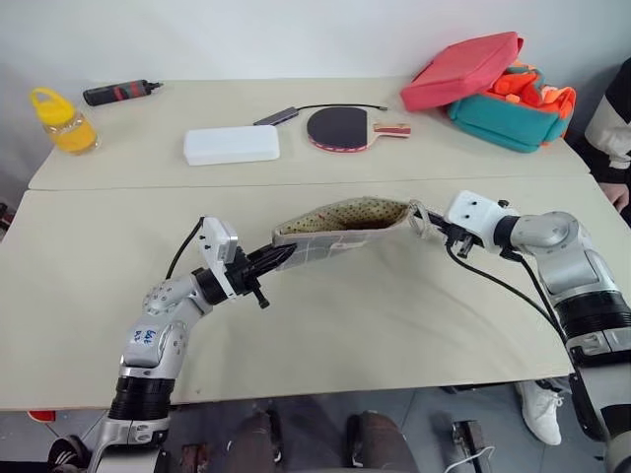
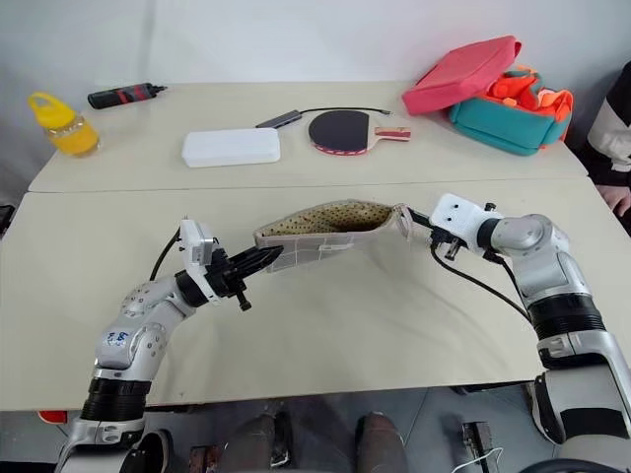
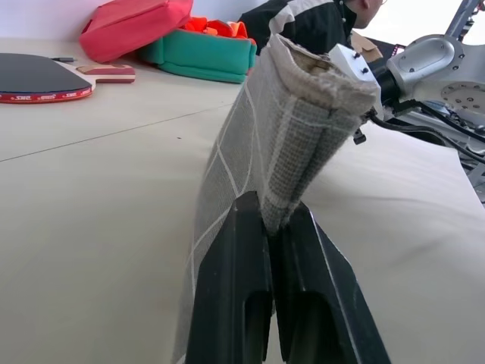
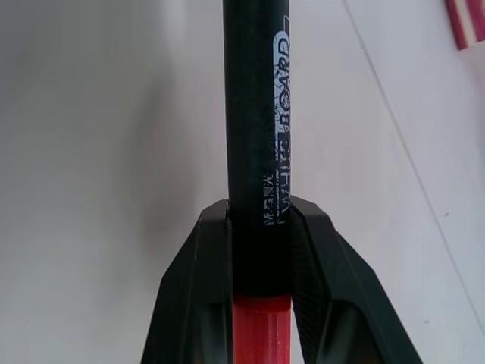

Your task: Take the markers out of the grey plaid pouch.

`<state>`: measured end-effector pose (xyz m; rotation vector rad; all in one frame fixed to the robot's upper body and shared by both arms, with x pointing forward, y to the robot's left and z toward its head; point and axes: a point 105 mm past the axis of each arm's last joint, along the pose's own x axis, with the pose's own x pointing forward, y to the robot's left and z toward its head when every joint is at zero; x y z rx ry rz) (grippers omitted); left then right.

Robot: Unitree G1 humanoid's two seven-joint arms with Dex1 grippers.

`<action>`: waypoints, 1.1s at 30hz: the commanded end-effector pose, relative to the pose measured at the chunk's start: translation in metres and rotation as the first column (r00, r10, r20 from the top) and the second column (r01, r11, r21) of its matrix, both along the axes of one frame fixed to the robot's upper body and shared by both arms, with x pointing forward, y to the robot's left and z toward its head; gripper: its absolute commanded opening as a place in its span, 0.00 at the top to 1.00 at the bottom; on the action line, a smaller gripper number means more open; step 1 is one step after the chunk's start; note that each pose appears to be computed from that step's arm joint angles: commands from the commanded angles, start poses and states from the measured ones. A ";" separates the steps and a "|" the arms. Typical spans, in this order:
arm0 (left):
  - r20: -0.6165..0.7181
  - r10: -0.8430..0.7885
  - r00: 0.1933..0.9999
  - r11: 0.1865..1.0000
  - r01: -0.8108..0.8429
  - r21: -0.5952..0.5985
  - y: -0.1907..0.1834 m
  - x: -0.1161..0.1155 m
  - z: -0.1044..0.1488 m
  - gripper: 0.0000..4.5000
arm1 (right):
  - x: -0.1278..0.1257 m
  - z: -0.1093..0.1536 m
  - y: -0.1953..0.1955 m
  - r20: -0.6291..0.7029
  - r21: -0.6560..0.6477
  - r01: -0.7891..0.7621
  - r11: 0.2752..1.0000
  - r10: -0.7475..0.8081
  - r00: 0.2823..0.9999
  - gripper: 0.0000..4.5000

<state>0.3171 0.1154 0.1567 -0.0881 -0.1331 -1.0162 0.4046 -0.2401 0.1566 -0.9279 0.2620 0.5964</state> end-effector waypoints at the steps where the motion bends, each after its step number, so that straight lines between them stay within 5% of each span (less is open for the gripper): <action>1: 0.053 -0.010 0.999 1.000 0.011 -0.010 -0.001 -0.005 0.012 1.00 | -0.001 0.013 -0.009 0.034 0.008 0.008 1.000 -0.009 0.999 0.71; 6: 0.053 -0.020 0.998 1.000 0.021 -0.011 -0.003 -0.005 0.012 1.00 | -0.001 0.035 -0.003 0.080 0.016 -0.032 0.999 0.031 0.996 0.35; 15: 0.052 -0.029 0.998 0.999 0.030 -0.012 -0.007 -0.004 0.012 1.00 | -0.019 0.147 0.062 0.282 0.288 -0.301 0.909 0.220 0.934 0.35; 18: 0.053 -0.033 0.998 0.999 0.034 -0.018 -0.011 -0.003 0.013 1.00 | -0.048 0.146 0.105 0.243 0.287 -0.473 0.833 0.414 0.877 0.35; 24: 0.024 -0.035 0.999 0.996 0.037 -0.080 -0.013 -0.002 0.019 1.00 | -0.077 0.110 0.133 0.093 0.230 -0.579 0.782 0.574 0.813 0.35; 27: 0.016 -0.041 0.999 0.997 0.042 -0.069 -0.014 -0.003 0.019 1.00 | -0.072 0.104 0.132 0.074 0.210 -0.560 0.802 0.558 0.827 0.48; 33: 0.017 -0.057 0.998 0.997 0.058 -0.045 -0.019 -0.005 0.017 1.00 | -0.064 0.089 0.134 0.047 0.162 -0.549 0.820 0.550 0.834 0.96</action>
